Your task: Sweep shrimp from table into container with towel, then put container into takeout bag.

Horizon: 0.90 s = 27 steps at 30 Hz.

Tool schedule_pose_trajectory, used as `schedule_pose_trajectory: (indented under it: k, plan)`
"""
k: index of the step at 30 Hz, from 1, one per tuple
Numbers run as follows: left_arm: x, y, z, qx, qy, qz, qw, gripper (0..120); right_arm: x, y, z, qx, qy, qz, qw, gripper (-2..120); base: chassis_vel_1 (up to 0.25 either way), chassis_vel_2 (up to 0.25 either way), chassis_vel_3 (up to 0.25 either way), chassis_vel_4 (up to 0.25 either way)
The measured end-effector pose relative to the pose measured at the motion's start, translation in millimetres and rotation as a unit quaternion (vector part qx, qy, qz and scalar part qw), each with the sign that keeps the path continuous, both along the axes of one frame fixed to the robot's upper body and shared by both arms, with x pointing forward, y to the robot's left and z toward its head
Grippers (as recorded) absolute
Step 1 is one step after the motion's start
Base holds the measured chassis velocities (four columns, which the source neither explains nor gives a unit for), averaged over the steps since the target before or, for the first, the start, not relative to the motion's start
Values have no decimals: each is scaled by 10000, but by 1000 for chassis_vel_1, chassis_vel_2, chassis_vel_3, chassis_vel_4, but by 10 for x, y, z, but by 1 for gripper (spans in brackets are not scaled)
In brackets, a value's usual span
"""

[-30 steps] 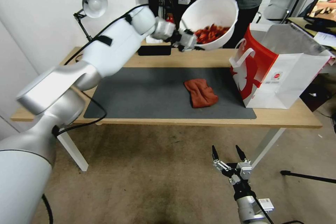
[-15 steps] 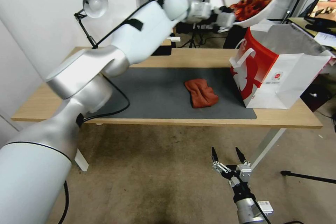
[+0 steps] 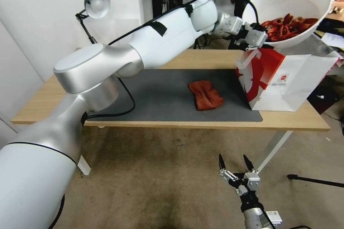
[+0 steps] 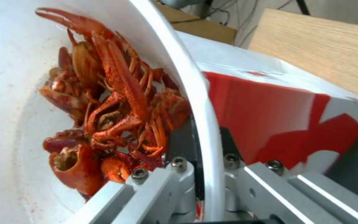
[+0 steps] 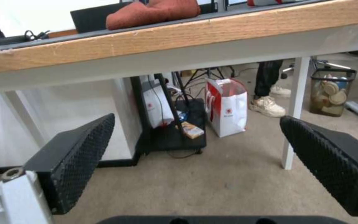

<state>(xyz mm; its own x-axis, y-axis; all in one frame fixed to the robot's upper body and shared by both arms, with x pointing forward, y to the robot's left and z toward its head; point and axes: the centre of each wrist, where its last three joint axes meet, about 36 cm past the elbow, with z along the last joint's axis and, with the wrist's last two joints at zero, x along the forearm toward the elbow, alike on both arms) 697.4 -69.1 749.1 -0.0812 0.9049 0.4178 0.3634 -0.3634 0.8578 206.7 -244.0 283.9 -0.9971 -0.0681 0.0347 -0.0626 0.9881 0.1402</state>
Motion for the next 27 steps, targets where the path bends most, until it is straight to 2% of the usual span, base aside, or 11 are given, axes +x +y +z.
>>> schedule_pose_trajectory:
  k: [3,7,15,23,25,26,27]
  plan:
    - [-13,-26,-90,300,96,32,9995,0,-3,1,-2,2,3,0,10000,100,0,0,0,0]
    - [-1,-20,-116,528,181,108,9984,0,-1,-4,-1,-1,0,-6,10000,100,0,0,0,0]
    - [26,13,-20,1006,251,141,9945,0,-13,-5,-8,15,-15,-21,10000,100,0,0,0,0]
    - [-16,-17,65,1054,74,179,9942,0,14,-24,-12,3,-30,-19,10000,100,0,0,0,0]
    - [-23,-22,82,984,16,199,9949,6,27,-31,-11,-5,-37,-18,10000,100,0,0,0,0]
    - [-26,-24,86,952,-9,209,9952,14,36,-35,-13,-9,-40,-19,10000,100,0,0,0,0]
    - [-26,-24,86,952,-9,209,9952,14,36,-35,-13,-9,-40,-19,10000,100,0,0,0,0]
